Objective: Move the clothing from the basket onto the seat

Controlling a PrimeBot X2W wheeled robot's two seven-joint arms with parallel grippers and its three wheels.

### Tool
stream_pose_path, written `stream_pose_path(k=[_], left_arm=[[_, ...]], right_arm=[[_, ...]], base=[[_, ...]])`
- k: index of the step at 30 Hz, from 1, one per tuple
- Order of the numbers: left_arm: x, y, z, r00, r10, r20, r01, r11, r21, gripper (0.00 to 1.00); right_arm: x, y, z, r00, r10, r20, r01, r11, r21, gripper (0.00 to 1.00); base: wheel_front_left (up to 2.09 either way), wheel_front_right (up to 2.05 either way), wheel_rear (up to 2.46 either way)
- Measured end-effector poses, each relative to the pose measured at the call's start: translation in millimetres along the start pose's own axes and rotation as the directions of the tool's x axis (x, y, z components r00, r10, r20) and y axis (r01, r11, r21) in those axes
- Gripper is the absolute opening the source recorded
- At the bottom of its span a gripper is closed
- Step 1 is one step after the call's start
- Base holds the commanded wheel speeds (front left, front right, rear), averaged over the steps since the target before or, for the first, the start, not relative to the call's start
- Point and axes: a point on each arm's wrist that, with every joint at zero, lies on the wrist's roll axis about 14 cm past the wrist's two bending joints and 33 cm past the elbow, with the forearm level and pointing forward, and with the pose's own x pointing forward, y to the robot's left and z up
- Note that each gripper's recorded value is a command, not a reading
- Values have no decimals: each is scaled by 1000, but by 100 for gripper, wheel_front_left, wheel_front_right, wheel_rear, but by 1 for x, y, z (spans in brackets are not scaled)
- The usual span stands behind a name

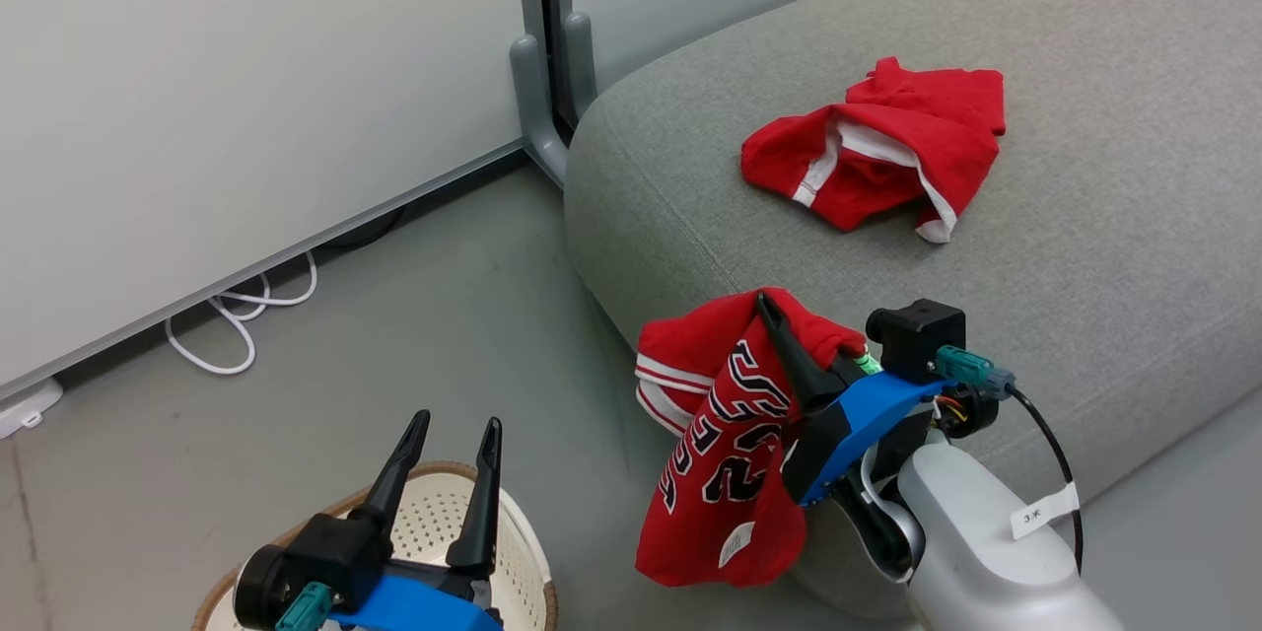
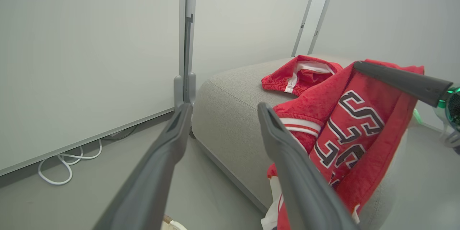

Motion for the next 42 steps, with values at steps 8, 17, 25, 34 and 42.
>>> stream_pose_path(k=[8, 17, 25, 34, 42], left_arm=[[8, -11, -3, 999, -44, -8, 44, 999, 0, 100], [10, -8, -5, 999, -47, -13, 47, 999, 0, 100], [20, 2, -6, 999, -51, -5, 51, 999, 2, 100], [38, 19, -6, 997, -75, 19, 74, 997, 14, 100], [52, 46, -21, 998, -68, 14, 68, 998, 1, 100]], right_arm=[[-10, -14, 0, 999, -43, 2, 43, 999, 5, 0], [-6, -16, 0, 999, -49, -2, 49, 999, 5, 0], [32, -38, 51, 997, -68, 42, 71, 995, -64, 0], [82, -97, 160, 969, -165, 186, 201, 961, -189, 0], [111, -142, 228, 914, -255, 315, 333, 915, -227, 0]], base=[[0, 0, 0], [0, 0, 0], [0, 0, 0], [0, 0, 0], [0, 0, 0]])
